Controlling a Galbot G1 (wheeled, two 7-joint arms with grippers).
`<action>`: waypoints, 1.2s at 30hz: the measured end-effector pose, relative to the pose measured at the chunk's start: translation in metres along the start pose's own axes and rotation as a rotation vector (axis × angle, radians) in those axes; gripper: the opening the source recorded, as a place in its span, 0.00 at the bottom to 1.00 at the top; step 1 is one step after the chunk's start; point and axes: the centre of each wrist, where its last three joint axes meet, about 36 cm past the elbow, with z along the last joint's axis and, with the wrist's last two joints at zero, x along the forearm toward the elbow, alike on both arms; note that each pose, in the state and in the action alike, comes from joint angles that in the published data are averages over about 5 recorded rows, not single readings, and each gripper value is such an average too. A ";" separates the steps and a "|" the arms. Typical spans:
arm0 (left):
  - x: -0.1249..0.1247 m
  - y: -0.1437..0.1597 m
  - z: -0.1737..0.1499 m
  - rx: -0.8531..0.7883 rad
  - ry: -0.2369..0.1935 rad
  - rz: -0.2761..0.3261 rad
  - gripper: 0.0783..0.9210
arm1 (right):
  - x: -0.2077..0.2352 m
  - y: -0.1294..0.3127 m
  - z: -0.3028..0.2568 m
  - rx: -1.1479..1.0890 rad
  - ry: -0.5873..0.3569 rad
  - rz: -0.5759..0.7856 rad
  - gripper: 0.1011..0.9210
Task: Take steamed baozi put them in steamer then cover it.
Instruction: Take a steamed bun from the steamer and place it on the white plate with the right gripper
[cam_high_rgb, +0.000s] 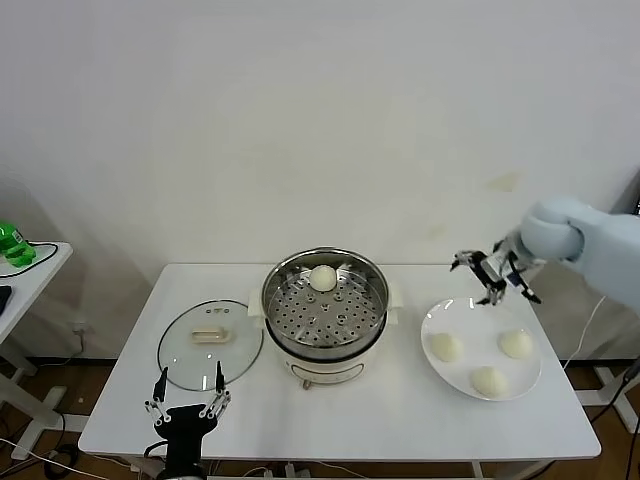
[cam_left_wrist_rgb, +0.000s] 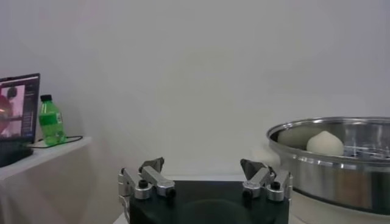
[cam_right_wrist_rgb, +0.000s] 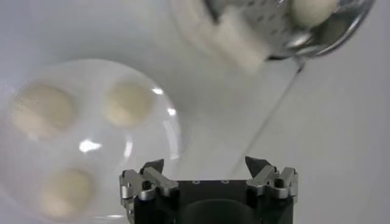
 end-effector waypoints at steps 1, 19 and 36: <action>0.000 0.000 0.000 0.000 -0.001 -0.001 0.88 | -0.004 0.005 0.000 -0.021 -0.002 -0.005 0.88; -0.001 -0.003 0.001 0.000 -0.012 -0.020 0.88 | -0.076 0.035 0.002 -0.244 -0.035 -0.098 0.88; 0.001 -0.001 0.005 -0.008 -0.002 -0.030 0.88 | -0.127 0.026 -0.010 -0.296 -0.056 -0.136 0.88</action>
